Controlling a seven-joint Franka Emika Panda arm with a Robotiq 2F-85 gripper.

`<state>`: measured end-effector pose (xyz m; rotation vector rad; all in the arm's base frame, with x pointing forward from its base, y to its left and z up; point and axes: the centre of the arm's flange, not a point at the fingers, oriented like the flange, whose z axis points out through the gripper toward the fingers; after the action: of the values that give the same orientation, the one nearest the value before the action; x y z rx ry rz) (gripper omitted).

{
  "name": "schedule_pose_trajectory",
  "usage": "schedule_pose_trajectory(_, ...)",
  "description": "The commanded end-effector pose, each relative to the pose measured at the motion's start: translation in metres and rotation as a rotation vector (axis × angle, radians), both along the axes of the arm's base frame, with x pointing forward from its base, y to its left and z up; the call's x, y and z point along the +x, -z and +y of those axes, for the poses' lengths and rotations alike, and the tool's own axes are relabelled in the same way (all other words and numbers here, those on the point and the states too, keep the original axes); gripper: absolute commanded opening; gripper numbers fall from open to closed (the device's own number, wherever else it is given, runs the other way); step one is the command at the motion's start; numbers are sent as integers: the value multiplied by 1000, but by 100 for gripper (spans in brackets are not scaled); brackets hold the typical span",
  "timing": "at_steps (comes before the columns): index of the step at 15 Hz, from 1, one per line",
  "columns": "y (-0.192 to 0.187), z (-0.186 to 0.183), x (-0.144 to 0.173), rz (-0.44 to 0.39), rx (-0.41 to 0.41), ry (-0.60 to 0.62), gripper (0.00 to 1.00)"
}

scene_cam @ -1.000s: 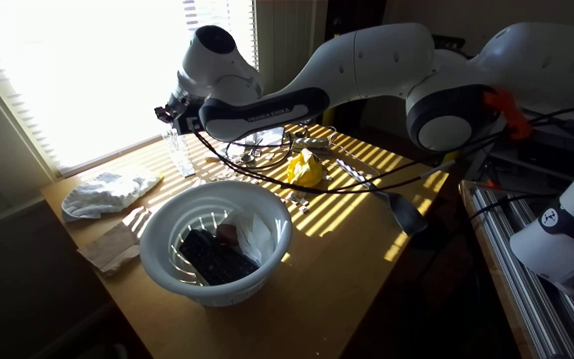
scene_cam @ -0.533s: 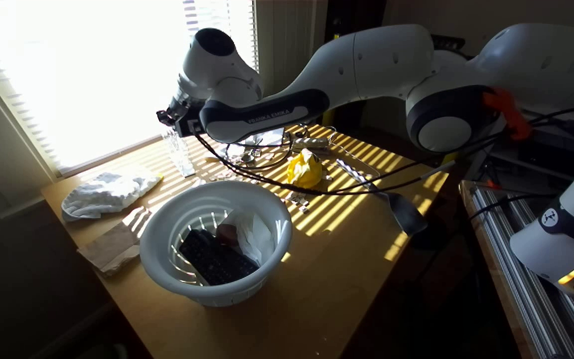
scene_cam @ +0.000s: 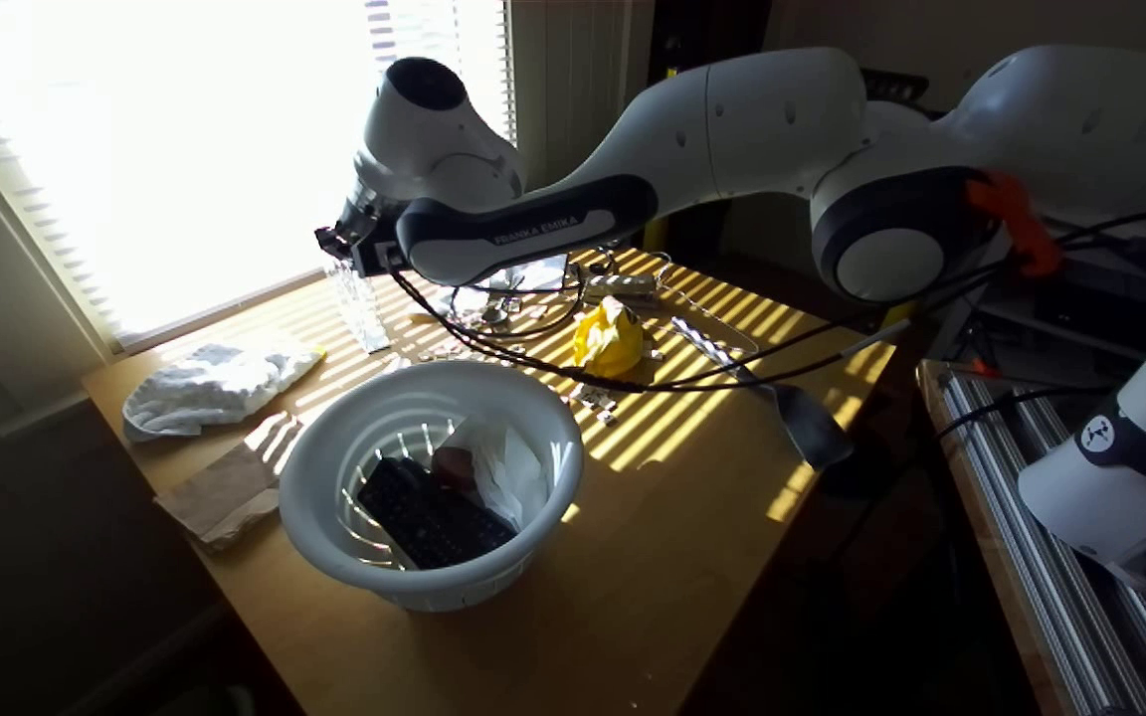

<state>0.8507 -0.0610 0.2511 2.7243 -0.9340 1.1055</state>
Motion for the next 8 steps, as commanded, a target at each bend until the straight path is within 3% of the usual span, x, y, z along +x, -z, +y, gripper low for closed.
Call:
schedule_pose_trajectory(1,4,-1,-3,39,35,0,27)
schedule_pose_trajectory(8,4,-4,-2,53,60,-5,72)
